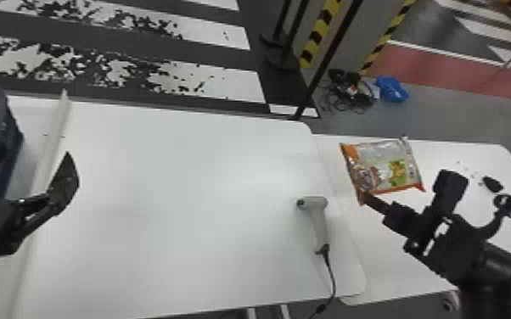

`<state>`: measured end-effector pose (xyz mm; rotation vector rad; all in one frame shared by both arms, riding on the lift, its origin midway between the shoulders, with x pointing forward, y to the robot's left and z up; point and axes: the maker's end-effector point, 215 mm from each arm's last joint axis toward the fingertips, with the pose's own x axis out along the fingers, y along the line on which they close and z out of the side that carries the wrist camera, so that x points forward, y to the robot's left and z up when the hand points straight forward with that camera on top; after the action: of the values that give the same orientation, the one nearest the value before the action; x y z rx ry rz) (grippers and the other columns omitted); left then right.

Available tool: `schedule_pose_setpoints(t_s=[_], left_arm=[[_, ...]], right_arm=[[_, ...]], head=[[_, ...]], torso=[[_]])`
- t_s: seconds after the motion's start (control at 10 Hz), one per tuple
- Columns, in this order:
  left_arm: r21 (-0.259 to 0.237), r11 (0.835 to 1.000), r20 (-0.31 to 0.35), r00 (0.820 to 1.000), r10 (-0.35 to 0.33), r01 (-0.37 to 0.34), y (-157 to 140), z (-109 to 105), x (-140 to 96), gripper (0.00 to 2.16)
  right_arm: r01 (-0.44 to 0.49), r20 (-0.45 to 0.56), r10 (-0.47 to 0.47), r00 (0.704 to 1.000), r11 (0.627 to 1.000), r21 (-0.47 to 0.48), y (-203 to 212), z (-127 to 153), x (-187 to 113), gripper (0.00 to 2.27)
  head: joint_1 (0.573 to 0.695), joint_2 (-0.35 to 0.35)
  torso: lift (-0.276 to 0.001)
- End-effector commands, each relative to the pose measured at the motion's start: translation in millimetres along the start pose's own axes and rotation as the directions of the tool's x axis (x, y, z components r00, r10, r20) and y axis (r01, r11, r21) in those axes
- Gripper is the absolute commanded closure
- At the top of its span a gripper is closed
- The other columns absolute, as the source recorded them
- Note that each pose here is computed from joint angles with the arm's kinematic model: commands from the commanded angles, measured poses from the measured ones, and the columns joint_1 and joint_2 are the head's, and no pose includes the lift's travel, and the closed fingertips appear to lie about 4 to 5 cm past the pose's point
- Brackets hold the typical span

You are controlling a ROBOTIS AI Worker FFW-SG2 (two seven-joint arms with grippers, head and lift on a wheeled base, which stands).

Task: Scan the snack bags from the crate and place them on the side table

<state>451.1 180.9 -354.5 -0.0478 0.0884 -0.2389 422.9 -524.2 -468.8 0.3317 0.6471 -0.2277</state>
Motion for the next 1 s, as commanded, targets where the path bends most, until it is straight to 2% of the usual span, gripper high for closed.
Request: schedule_pose_setpoints(t_s=[0.0,0.2,0.4,0.5,0.6,0.7,0.9], left_arm=[[-0.001,1.0,-0.001,1.0,0.0,0.0,0.1,-0.6,-0.4,0.08],[0.0,1.0,-0.003,1.0,0.0,0.0,0.2,-1.4,-1.0,0.08],[-0.001,1.0,-0.004,1.0,-0.002,0.002,-0.2,-2.2,-1.5,0.08],[0.0,1.0,-0.003,1.0,-0.002,0.002,-0.4,-1.2,-1.9,0.08],[0.0,1.0,0.0,1.0,-0.002,0.002,-0.4,0.4,-1.3,0.08],[0.0,1.0,-0.003,1.0,-0.002,0.002,-0.4,-0.5,-1.3,0.08],[0.0,1.0,-0.001,1.0,-0.004,0.004,-1.3,0.3,-1.2,0.08]], right_arm=[[0.042,-0.03,-0.041,0.999,0.999,0.029,-28.2,-8.3,7.7,2.26],[0.091,-0.048,-0.09,0.995,0.995,0.038,-55.8,-17.4,20.3,2.26],[0.105,-0.05,-0.103,0.993,0.994,0.037,-65.0,-23.4,32.9,2.25],[0.112,-0.041,-0.11,0.993,0.993,0.041,-67.4,-23.1,36.7,1.63],[0.124,-0.037,-0.123,0.992,0.992,0.033,-69.5,-23.9,38.7,0.38],[0.155,-0.039,-0.154,0.987,0.988,0.026,-74.2,-24.6,38.6,0.0],[0.19,-0.015,-0.19,0.982,0.982,-0.002,-79.4,-12.2,32.1,0.06]], head=[[0.695,-0.35],[0.695,-0.35],[0.695,-0.35],[0.695,-0.35],[0.695,-0.35],[0.695,-0.35],[0.695,-0.35]], torso=[[-0.05],[-0.05],[-0.05],[-0.05],[-0.05],[-0.05],[-0.05]])
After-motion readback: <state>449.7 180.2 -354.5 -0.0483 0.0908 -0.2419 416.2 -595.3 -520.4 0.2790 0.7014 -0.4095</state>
